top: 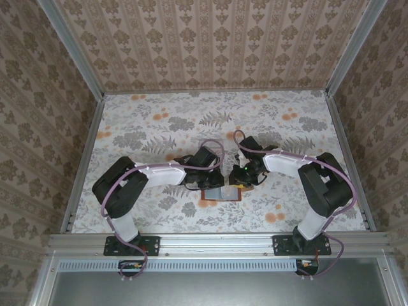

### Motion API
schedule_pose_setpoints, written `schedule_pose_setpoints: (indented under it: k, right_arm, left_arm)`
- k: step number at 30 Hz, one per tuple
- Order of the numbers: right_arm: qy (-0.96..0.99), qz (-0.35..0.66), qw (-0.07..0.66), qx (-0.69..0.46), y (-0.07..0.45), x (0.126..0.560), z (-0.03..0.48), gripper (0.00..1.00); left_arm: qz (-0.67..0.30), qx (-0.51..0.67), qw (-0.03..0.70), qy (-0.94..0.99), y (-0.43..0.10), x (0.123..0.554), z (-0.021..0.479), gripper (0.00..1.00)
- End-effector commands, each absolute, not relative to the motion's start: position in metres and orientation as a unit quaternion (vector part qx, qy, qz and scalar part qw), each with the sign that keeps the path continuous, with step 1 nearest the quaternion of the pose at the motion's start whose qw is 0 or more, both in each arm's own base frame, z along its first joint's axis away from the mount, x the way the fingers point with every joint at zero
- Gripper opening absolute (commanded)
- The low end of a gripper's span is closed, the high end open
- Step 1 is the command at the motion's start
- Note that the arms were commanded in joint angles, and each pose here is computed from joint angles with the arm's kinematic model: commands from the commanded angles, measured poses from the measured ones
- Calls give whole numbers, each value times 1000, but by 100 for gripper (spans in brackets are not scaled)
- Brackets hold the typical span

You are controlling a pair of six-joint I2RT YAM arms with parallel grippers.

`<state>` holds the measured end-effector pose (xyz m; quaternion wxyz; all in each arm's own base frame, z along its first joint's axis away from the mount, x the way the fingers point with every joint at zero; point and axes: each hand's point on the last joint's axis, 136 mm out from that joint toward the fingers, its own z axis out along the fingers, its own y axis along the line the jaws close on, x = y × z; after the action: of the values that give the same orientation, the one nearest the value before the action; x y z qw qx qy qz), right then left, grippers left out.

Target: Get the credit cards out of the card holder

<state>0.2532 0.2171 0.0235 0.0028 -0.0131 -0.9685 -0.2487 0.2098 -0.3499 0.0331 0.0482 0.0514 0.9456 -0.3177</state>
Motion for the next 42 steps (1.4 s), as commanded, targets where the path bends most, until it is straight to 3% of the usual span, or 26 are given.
schedule_pose_setpoints:
  k: [1,42]
  right_arm:
    - [-980,-197,11,-12,201,249,7,26]
    - [-978,-207,12,-6,204,246,12,26]
  left_arm:
    - [-283,59,38,956,-338,206,26,16]
    - [-331,52,60,940,-349,214,43,15]
